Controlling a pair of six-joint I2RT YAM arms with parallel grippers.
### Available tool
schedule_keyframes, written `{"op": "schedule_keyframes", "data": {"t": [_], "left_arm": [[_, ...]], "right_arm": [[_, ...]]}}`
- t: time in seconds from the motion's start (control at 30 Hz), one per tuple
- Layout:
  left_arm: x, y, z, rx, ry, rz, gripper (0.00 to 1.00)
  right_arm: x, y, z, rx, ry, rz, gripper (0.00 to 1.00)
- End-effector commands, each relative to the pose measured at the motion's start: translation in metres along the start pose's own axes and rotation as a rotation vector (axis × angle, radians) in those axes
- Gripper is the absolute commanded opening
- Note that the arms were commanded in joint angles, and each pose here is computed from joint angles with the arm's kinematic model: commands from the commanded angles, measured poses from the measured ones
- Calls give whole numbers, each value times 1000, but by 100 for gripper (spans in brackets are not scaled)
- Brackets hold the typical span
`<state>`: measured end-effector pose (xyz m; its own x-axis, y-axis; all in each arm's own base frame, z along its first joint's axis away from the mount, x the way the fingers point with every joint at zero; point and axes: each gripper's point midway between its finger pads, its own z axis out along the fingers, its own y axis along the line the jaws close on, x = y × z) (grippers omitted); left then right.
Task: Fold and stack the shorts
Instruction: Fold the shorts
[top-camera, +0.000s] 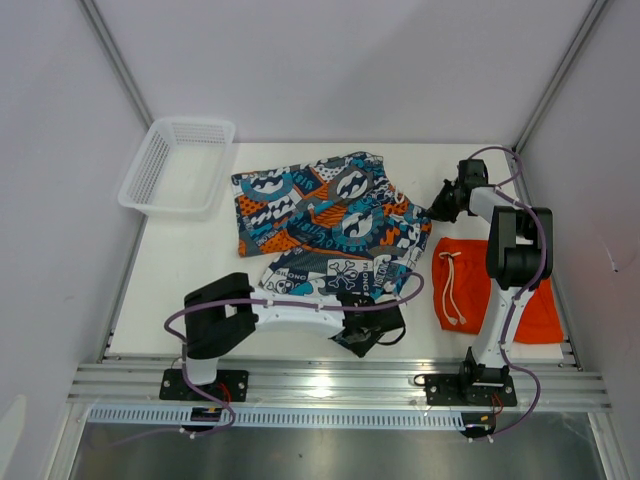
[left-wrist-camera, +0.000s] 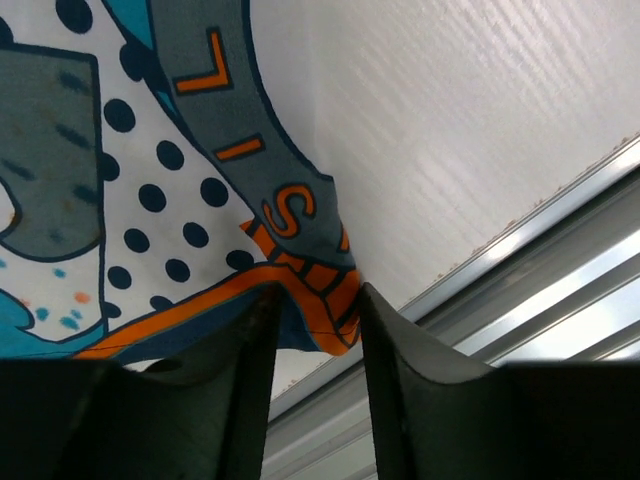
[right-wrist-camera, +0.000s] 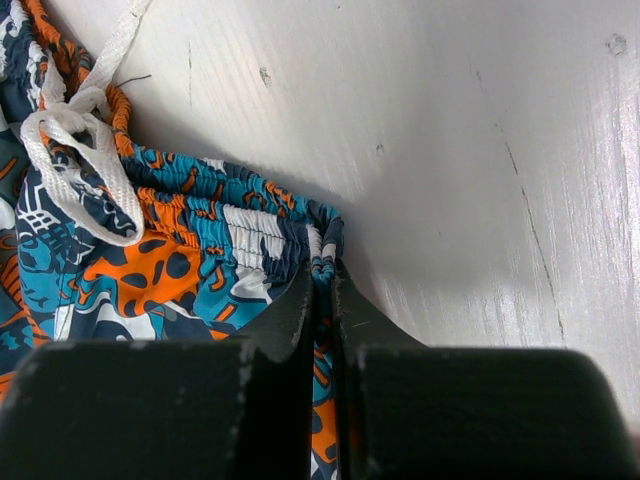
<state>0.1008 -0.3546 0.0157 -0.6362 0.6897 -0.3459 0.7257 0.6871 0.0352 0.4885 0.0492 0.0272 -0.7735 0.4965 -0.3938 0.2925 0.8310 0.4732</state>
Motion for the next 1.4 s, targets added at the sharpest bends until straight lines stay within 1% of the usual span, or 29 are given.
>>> {"op": "schedule_keyframes", "data": {"t": [0.0,0.03,0.1,0.13,0.2,0.23,0.27,0.3,0.37,0.47,0.5,0.53,0.6,0.7,0.73,0.77,0.87,0.93,0.97,1.0,1.03,1.1,1.13,1.17,1.2,1.27,1.3,1.37], "left_arm": [[0,-4,8,-12,28,19,37],[2,-5,9,-8,35,21,34],[4,-9,13,8,42,21,32],[5,-9,15,15,48,21,26],[6,-14,16,38,57,23,18],[8,-15,18,45,64,27,8],[8,-17,18,52,67,28,3],[9,-17,18,54,70,24,0],[9,-23,14,95,66,26,0],[3,-42,-2,213,48,25,0],[-1,-53,-9,270,37,25,0],[0,-65,-18,343,52,31,0],[-10,-79,-39,411,19,42,0],[-8,-96,-66,471,18,85,0],[-16,-107,-83,505,-9,102,0],[-18,-110,-92,518,-20,110,0],[-33,-117,-141,563,-94,124,0],[-39,-112,-161,561,-128,112,0],[-49,-103,-171,523,-169,98,0],[-45,-89,-185,493,-170,89,0],[-51,-75,-193,480,-191,60,0],[-54,-59,-208,513,-209,-7,0],[-60,-35,-220,528,-252,-79,0],[-61,-24,-221,540,-269,-112,0],[-67,-2,-234,547,-321,-167,0],[-64,22,-233,517,-337,-220,0],[-66,43,-237,507,-369,-264,0],[-66,60,-236,512,-389,-300,0]], "right_arm": [[-17,15,-17,-38,-57,-12,0],[-17,15,-17,-39,-57,-12,0],[-17,15,-18,-38,-60,-12,0],[-17,16,-19,-39,-60,-14,0],[-17,16,-20,-37,-60,-13,0],[-17,17,-21,-37,-60,-13,0],[-16,16,-21,-36,-55,-12,0],[-15,16,-23,-34,-51,-9,0],[-14,16,-26,-30,-43,-13,0],[-7,10,-36,18,4,-7,0],[2,2,-40,63,32,3,0],[1,1,-50,81,19,2,0],[5,-7,-61,128,9,0,0],[11,-13,-81,167,-4,-11,0],[16,-16,-84,173,3,-12,0],[15,-14,-94,174,-10,-18,0],[18,-15,-109,178,-34,-29,0],[18,-13,-118,172,-49,-30,0],[18,-13,-123,172,-51,-26,0],[13,-8,-132,157,-74,-25,0],[11,-5,-137,148,-86,-22,0],[4,4,-152,129,-126,-20,0],[1,8,-156,118,-139,-13,0],[-1,11,-160,112,-143,-8,0],[-8,18,-165,101,-157,-1,0],[-12,25,-169,97,-150,9,0],[-20,33,-172,87,-152,8,0],[-28,45,-176,71,-159,20,0]]}}
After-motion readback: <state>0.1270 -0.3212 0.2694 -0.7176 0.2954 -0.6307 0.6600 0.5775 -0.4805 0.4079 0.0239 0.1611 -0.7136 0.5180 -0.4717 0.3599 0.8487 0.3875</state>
